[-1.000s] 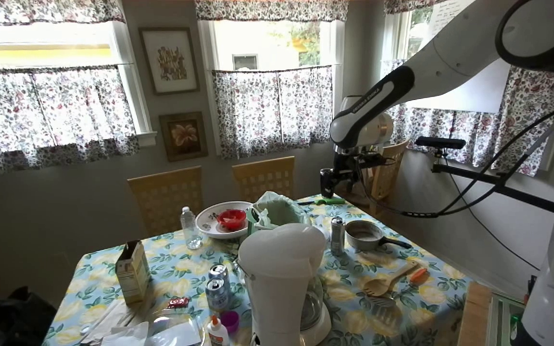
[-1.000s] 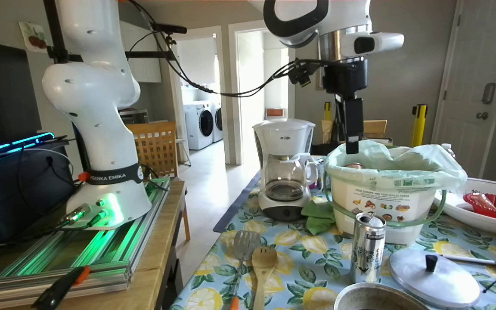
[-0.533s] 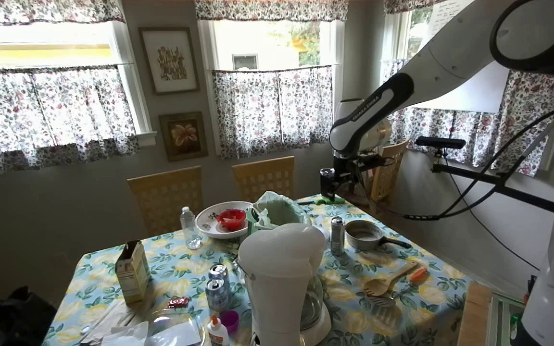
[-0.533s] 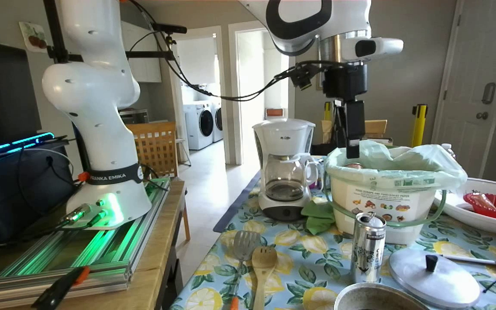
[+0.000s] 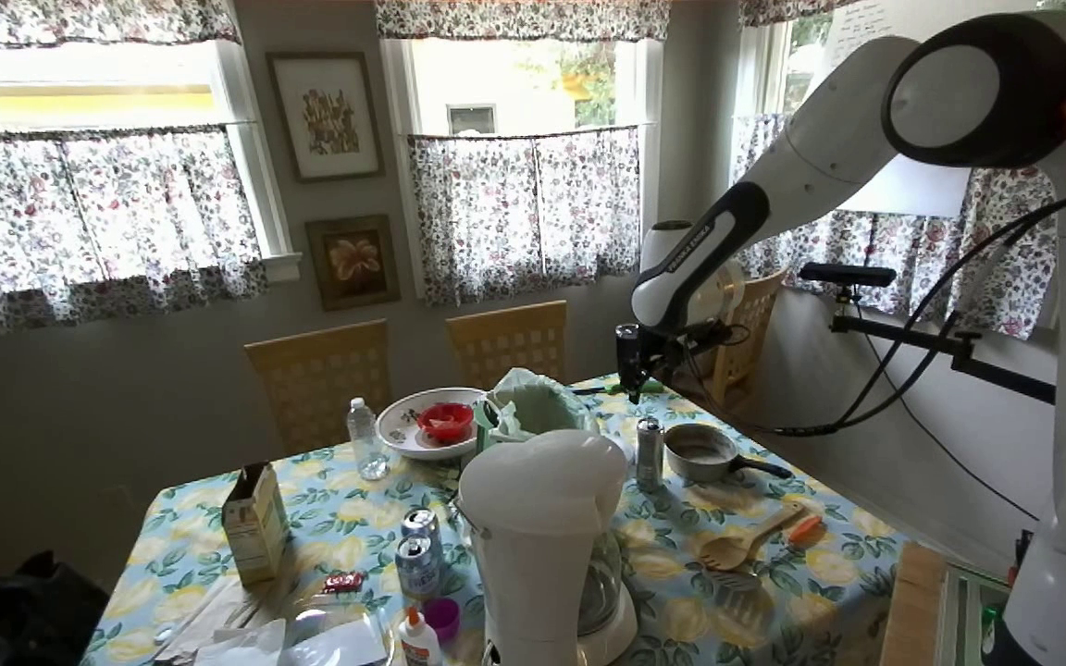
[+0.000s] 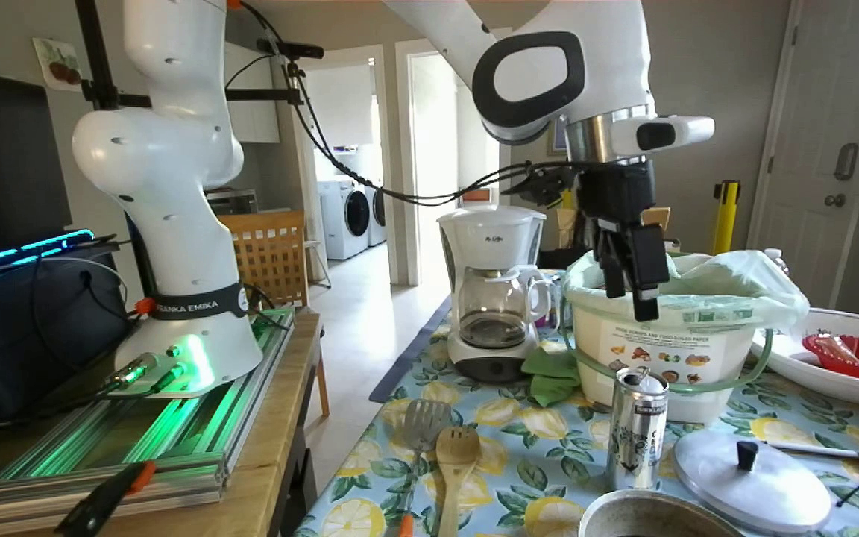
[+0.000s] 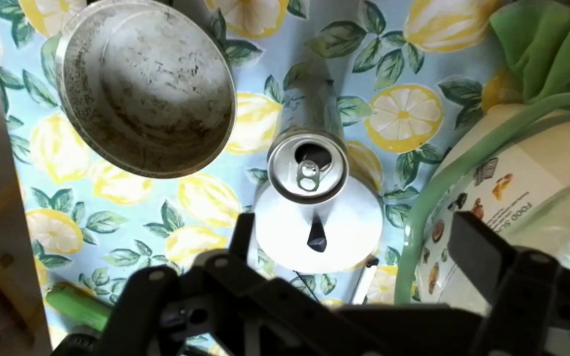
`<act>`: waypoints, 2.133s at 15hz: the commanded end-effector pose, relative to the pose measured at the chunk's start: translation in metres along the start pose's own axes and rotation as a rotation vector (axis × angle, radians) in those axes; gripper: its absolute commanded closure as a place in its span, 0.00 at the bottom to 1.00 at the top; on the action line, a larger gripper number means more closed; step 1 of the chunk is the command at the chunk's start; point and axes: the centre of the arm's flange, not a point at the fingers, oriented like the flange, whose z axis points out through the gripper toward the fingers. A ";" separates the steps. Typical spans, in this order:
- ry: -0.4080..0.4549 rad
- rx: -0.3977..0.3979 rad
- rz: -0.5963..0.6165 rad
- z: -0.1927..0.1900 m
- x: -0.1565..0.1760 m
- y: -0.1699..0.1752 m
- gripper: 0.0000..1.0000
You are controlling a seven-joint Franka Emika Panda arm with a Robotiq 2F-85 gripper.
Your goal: Pick up the 2 bottles and throw them in the bin
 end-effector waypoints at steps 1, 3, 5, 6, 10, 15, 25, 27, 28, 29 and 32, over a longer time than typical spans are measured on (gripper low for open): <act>0.065 0.043 -0.003 0.030 0.006 0.015 0.00; 0.076 0.085 0.015 0.044 0.004 0.020 0.00; 0.074 0.132 0.018 0.055 0.001 0.024 0.00; 0.072 0.146 0.021 0.059 -0.001 0.026 0.00; 0.060 0.144 -0.003 0.073 -0.006 0.032 0.00; 0.038 0.103 -0.044 0.088 -0.004 0.032 0.00; 0.043 0.062 -0.107 0.098 0.007 0.026 0.49; 0.042 0.060 -0.116 0.097 0.009 0.025 0.62; 0.039 0.063 -0.120 0.096 0.010 0.025 0.62; 0.036 0.066 -0.121 0.093 0.010 0.025 0.62; 0.043 0.083 -0.140 0.062 0.004 0.026 0.62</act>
